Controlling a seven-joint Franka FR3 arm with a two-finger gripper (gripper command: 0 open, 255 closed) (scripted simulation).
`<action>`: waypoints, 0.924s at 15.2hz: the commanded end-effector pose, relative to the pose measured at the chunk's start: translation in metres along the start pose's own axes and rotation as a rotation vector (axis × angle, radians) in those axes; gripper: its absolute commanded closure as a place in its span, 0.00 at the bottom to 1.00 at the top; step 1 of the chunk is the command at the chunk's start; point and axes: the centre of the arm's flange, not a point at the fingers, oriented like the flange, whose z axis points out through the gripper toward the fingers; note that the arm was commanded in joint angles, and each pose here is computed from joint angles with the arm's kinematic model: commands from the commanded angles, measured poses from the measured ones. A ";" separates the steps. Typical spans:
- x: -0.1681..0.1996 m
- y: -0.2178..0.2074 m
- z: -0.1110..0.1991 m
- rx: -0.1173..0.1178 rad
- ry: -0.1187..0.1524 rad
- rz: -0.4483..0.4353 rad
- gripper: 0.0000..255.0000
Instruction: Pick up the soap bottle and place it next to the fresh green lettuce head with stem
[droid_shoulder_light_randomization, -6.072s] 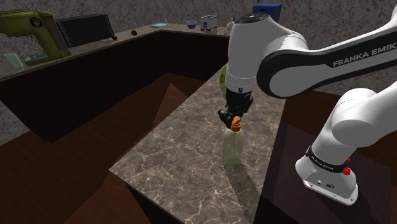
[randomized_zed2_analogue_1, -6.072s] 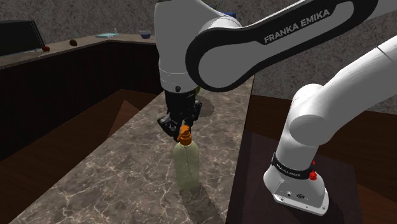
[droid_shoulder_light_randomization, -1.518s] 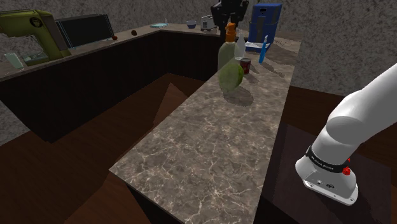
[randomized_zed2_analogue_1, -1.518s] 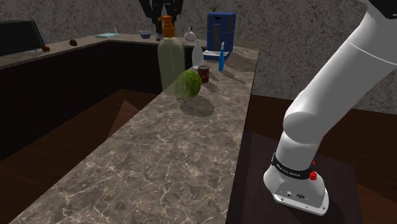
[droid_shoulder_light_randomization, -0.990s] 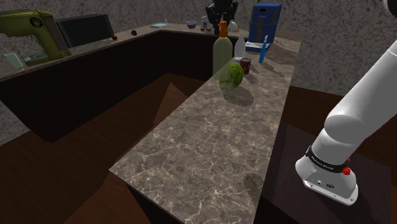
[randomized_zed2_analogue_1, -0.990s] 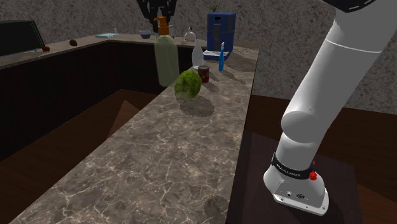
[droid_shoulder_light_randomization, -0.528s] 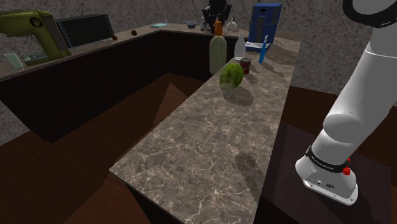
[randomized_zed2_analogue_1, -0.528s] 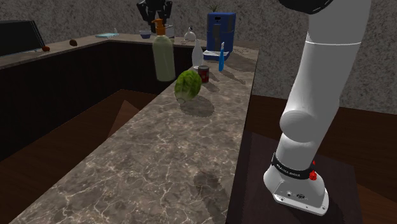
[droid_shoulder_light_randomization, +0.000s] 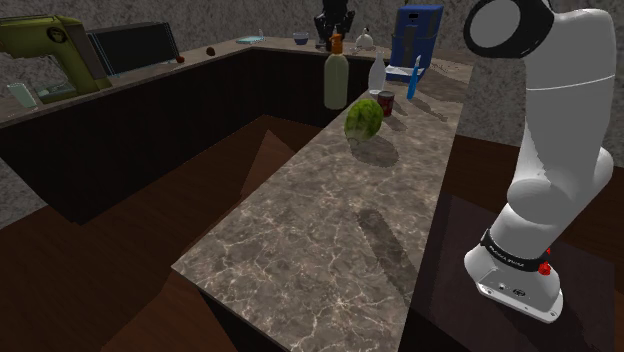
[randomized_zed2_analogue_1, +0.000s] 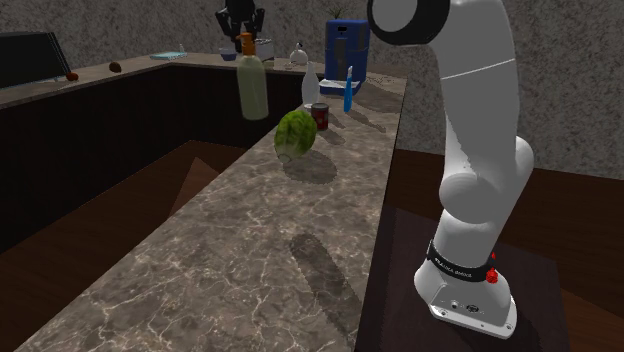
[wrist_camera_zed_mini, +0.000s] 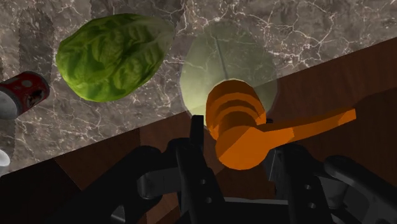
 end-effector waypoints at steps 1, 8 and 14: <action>0.005 0.001 0.008 0.000 0.001 0.000 1.00; 0.002 -0.001 0.044 0.000 0.001 0.000 1.00; -0.001 -0.003 0.076 0.000 0.001 0.000 1.00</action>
